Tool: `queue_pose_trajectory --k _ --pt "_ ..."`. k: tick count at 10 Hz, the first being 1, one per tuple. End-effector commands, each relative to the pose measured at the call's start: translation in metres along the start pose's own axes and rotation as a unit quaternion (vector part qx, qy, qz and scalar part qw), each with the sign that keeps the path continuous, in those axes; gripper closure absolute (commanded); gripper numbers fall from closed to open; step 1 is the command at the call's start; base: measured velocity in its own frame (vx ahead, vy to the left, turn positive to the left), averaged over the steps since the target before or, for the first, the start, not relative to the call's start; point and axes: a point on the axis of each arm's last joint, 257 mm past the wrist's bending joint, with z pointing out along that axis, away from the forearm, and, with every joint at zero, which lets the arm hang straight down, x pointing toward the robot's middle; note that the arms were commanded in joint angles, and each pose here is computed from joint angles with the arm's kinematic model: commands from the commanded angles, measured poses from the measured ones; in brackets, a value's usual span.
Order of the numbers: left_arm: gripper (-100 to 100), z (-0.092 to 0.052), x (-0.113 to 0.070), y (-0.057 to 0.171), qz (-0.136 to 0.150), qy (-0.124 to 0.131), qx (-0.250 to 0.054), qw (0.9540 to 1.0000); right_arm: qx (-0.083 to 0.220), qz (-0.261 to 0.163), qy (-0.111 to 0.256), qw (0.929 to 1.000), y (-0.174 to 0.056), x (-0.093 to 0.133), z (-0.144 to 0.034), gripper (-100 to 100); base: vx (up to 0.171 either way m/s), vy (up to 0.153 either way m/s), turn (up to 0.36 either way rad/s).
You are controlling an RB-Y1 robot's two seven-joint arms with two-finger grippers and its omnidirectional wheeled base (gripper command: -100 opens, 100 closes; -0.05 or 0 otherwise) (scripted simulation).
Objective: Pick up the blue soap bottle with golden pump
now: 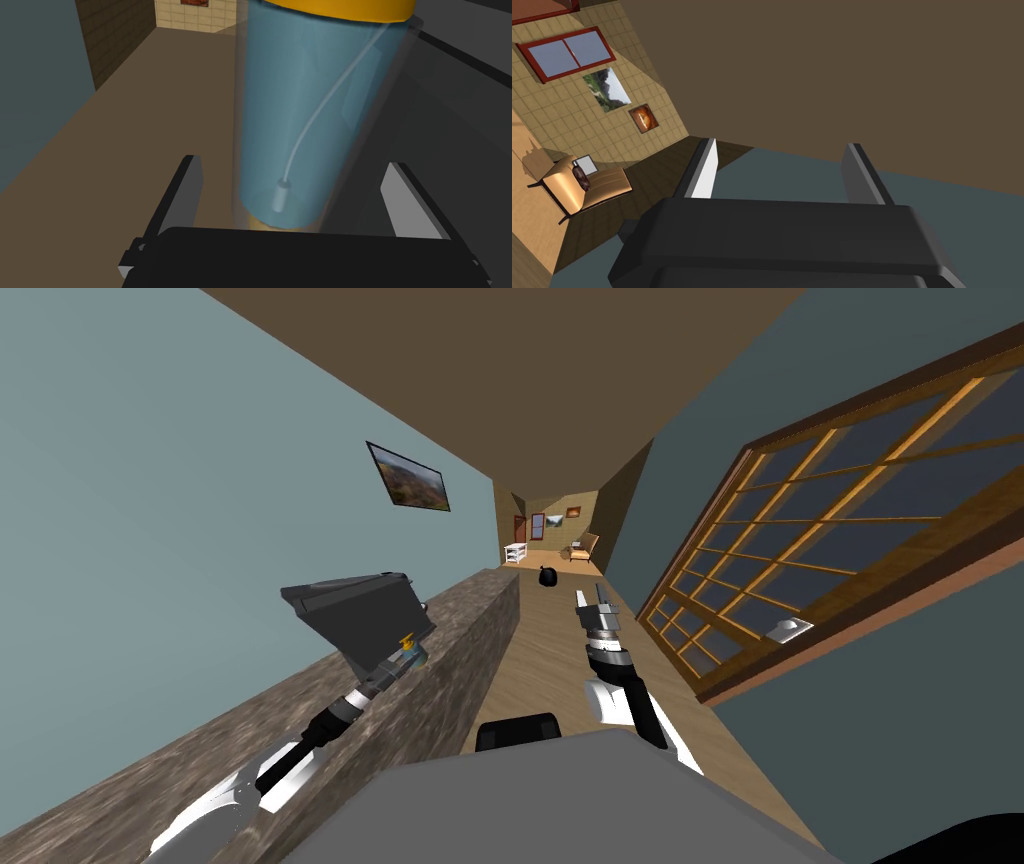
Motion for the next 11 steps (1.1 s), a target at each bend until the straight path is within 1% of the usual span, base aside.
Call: queue_pose_trajectory --k 1,2,3,4,5,6,7,11 --pt "-100 -0.009 0.001 0.006 -0.006 0.005 -0.003 1.0 0.0 0.0 0.0 1.0 0.0 0.0 0.0 0 0.03 -0.068 -0.002" --pt "-100 -0.002 -0.012 0.007 0.0 0.012 0.023 0.9997 0.0 0.0 0.0 1.0 0.0 0.0 0.0 0 0.05 -0.108 0.209" --pt "-100 -0.005 -0.012 0.008 -0.011 0.011 0.025 0.9996 0.0 0.0 0.0 1.0 0.0 0.0 0.0 0 0.046 -0.13 0.171" --pt "-100 -0.012 -0.01 0.01 -0.013 0.013 0.023 0.9996 0.0 0.0 0.0 1.0 0.0 0.0 0.0 0 0.018 -0.067 -0.002" --pt "-100 -0.017 -0.006 0.016 -0.014 0.019 0.013 0.9996 0.0 0.0 0.0 1.0 0.0 0.0 0.0 0 0.006 -0.004 -0.029" --pt "-100 -0.014 -0.008 0.013 -0.013 0.016 0.017 0.9996 0.0 0.0 0.0 1.0 0.0 0.0 0.0 0 0.0 0.0 0.0" --pt "100 -0.015 -0.008 0.013 -0.014 0.016 0.017 0.9996 0.0 0.0 0.0 1.0 0.0 0.0 0.0 0 0.0 0.0 0.0" --pt "100 -0.015 -0.008 0.014 -0.012 0.016 0.017 0.9996 0.0 0.0 0.0 1.0 0.0 0.0 0.0 0 0.0 0.0 0.0"
